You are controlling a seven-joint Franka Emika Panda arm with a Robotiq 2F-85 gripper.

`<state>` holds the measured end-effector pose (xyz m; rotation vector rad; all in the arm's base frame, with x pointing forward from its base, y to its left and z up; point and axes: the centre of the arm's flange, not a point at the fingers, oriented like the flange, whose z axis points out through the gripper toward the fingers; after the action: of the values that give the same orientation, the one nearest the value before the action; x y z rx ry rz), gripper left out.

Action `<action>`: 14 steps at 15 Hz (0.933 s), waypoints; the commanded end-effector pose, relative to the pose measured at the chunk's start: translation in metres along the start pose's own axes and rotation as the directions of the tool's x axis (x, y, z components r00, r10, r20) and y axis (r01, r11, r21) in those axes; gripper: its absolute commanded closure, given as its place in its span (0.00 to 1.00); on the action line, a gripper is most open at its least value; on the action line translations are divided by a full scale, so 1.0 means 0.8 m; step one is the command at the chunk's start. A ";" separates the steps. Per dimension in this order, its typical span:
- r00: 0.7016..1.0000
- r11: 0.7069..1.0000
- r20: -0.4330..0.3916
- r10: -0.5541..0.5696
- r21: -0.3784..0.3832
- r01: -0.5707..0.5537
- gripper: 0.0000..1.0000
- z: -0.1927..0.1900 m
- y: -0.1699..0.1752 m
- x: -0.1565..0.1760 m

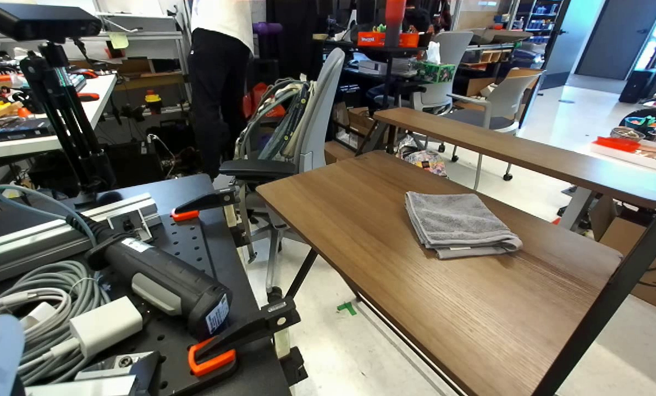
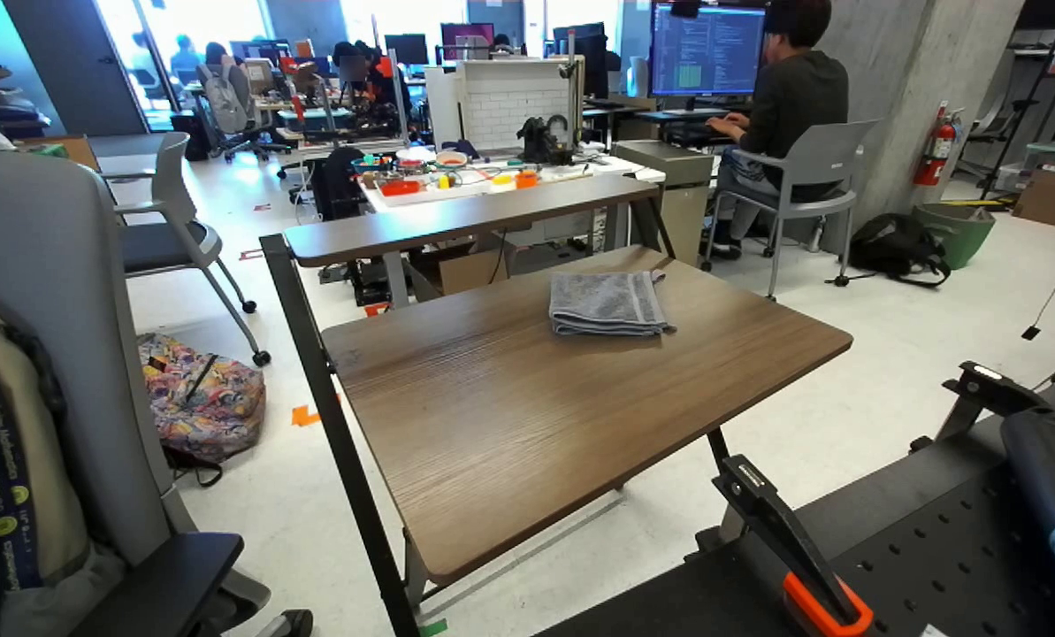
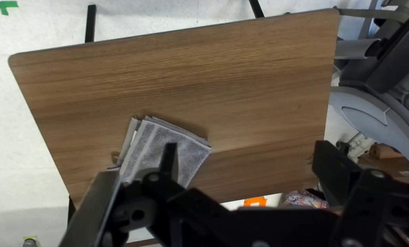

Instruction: Slide the grey towel slightly to the left.

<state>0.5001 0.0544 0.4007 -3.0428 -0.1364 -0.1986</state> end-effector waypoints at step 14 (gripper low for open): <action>0.928 0.928 0.078 0.366 0.041 -0.369 0.00 0.281 0.066 0.282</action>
<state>0.7047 0.0490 0.2407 -2.9614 0.3225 -0.0766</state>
